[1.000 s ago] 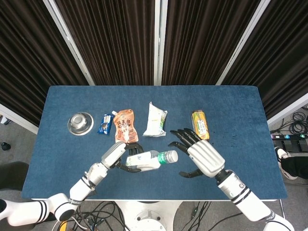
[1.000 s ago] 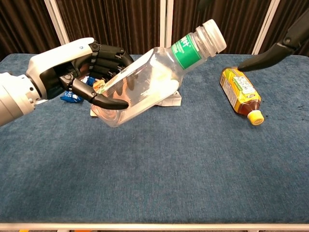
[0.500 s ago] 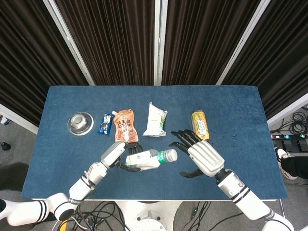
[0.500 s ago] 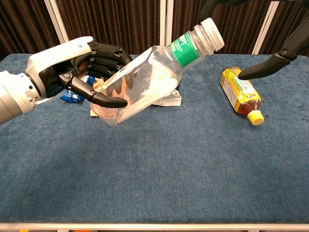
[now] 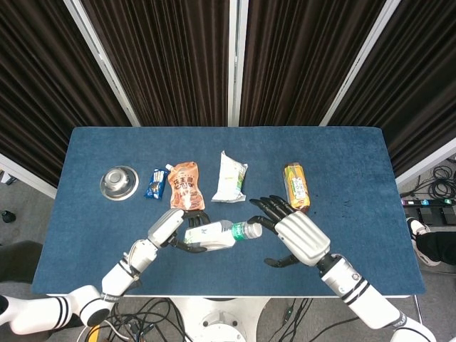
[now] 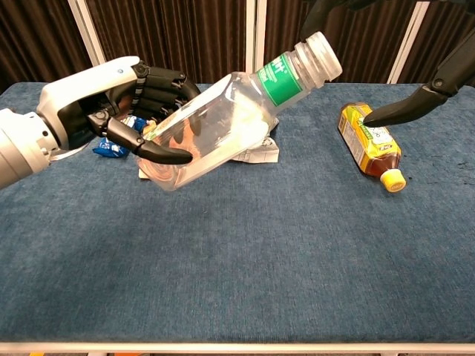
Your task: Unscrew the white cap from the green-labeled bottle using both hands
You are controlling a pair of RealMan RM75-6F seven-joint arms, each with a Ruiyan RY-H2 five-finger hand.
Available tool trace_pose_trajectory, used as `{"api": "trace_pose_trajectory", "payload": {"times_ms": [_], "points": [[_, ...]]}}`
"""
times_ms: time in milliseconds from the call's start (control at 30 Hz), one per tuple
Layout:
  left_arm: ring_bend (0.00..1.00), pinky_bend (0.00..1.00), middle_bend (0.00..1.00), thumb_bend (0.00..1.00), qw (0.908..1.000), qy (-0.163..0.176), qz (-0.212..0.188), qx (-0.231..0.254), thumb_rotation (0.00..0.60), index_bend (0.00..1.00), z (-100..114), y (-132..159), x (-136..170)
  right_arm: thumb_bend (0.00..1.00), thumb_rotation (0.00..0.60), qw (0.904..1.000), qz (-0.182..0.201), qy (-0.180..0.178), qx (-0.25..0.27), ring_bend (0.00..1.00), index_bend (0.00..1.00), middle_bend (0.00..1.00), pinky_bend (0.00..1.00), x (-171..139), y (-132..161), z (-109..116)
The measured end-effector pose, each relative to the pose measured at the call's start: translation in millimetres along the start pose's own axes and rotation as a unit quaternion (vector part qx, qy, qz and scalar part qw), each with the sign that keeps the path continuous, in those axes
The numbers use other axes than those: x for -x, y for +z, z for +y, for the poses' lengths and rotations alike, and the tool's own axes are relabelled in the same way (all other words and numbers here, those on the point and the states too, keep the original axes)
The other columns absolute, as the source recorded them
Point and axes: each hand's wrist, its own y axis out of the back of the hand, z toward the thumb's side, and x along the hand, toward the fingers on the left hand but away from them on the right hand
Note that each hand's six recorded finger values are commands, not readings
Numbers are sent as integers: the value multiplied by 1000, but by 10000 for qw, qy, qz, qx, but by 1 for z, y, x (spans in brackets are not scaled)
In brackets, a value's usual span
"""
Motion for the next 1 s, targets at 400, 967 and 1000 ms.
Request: {"api": "trace_pose_trajectory", "payload": {"times_ms": [400,967,1000], "points": [[577,560,638,428,10000,11,-22,-10,600,694,2,1,-1,43,589,9999,10,-98,35,0,263,42,0,2,-1,3],[577,560,638,429,9997,47,-106,209,600,698,-3,5,-1,53,588,9994,66,-309,132,0,243,49,0,6,0,8],[577,560,638,429,9997,46,-111,208,600,698,-3,5,-1,59,587,9993,75,-340,140,0,236,51,0,6,0,8]]}}
